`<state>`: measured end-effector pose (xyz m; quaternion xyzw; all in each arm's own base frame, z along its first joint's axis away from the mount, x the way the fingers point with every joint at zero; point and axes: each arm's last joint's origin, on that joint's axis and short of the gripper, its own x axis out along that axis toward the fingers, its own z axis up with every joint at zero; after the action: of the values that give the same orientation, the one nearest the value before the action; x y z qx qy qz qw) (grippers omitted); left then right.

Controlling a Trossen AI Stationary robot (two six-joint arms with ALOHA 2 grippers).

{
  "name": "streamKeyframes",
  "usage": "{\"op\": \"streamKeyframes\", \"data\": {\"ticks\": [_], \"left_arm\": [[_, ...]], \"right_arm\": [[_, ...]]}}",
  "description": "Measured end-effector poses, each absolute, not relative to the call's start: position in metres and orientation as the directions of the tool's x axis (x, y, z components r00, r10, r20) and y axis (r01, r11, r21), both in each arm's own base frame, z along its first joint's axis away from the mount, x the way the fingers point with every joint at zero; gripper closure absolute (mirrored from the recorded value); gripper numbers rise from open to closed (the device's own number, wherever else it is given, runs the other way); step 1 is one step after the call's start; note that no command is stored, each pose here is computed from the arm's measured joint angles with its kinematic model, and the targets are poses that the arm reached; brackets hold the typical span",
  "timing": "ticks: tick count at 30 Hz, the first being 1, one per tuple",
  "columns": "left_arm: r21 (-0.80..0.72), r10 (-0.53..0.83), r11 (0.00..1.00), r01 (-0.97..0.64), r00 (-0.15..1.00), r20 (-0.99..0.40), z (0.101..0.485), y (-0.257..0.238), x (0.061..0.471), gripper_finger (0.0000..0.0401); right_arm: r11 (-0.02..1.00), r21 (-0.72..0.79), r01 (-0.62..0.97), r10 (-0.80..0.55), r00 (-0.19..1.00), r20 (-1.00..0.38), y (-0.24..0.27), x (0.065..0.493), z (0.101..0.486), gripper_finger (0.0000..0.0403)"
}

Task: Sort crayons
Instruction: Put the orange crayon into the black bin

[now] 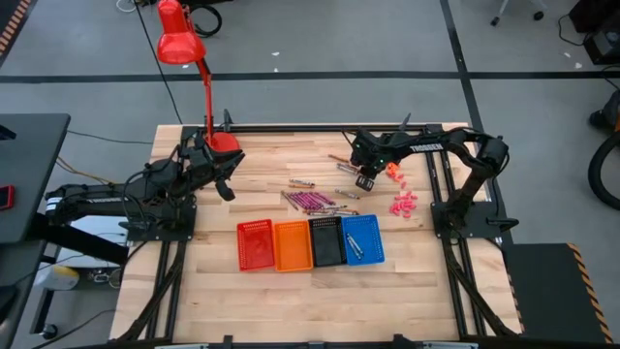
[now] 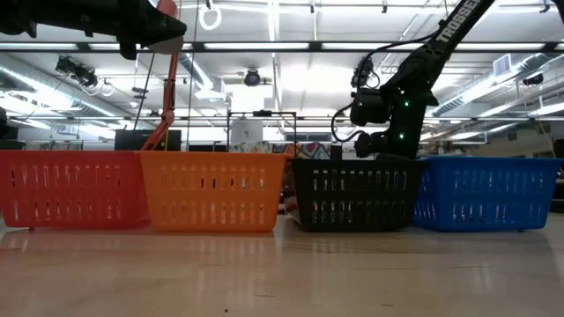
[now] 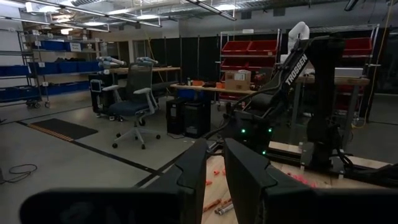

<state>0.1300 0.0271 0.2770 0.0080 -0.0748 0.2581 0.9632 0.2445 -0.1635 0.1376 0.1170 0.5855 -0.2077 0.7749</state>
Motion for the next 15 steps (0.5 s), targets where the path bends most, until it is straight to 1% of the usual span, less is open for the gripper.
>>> {"op": "streamKeyframes", "data": {"ticks": [3, 7, 12, 15], "left_arm": [[-0.023, 0.496, 0.867, -0.498, 0.856, 0.148, 0.277, 0.027, 0.130, 0.0333], [-0.024, 0.496, 0.867, -0.498, 0.856, 0.148, 0.277, 0.027, 0.130, 0.0333], [-0.023, 0.496, 0.867, -0.498, 0.856, 0.148, 0.277, 0.027, 0.130, 0.0333], [-0.023, 0.496, 0.867, -0.498, 0.856, 0.148, 0.277, 0.027, 0.130, 0.0333]], "right_arm": [[0.880, -0.058, 0.472, -0.184, 0.226, -0.957, -0.164, 0.246, 0.139, 0.0374], [0.876, -0.064, 0.479, -0.185, 0.211, -0.960, -0.166, 0.249, 0.144, 0.0374], [0.865, -0.113, 0.489, -0.222, 0.171, -0.960, -0.164, 0.257, 0.156, 0.0373], [0.862, -0.114, 0.493, -0.225, 0.172, -0.959, -0.160, 0.265, 0.166, 0.0372]]}}
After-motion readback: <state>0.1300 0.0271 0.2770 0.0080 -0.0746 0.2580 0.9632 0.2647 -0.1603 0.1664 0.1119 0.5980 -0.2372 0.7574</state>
